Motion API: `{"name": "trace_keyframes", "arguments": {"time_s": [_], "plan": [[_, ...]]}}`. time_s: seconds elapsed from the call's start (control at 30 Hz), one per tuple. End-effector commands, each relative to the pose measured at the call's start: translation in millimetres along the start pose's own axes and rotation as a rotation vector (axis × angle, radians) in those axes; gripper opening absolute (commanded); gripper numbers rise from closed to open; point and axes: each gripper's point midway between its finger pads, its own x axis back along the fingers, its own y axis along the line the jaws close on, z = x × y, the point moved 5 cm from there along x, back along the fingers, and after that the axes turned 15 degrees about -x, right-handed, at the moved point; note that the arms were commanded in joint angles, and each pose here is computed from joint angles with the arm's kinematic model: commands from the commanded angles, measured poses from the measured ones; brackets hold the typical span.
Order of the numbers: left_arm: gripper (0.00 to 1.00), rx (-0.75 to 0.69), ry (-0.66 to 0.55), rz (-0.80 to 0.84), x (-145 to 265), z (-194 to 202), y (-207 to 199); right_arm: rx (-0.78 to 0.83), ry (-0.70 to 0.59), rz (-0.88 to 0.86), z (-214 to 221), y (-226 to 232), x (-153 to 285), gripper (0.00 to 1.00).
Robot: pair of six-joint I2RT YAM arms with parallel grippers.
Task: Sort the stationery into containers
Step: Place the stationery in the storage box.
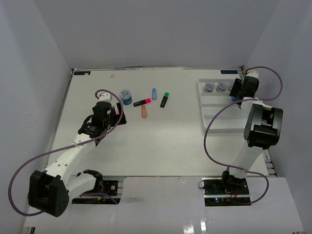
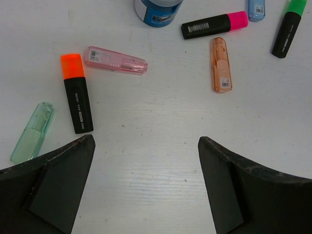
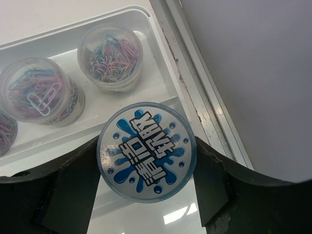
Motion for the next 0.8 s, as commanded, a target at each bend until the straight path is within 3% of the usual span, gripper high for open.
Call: {"name": "trace_keyframes", "arguments": {"time_s": [0.0,0.3,0.63,0.77], "plan": [[0.98,0.005,-0.009,0.010,0.8,-3.2,-0.3,-0.034,-0.084,-0.026,-18.8,1.7,-9.5,0.36],[0.98,0.004,-0.001,0.012,-1.1,-2.4,-1.0,-0.041,-0.058,-0.034,-11.9,0.2,-18.9,0.45],[0.98,0.016,-0.008,0.001,-0.4,-3.9,0.1,-0.072,-0.037,-0.066,-33.1,9.0,18.5,0.90],[0.98,0.054,0.006,0.002,-3.1,-5.9,-2.6,-0.121,-0.052,-0.129,-41.4,20.9,54.3,0.98]]}}
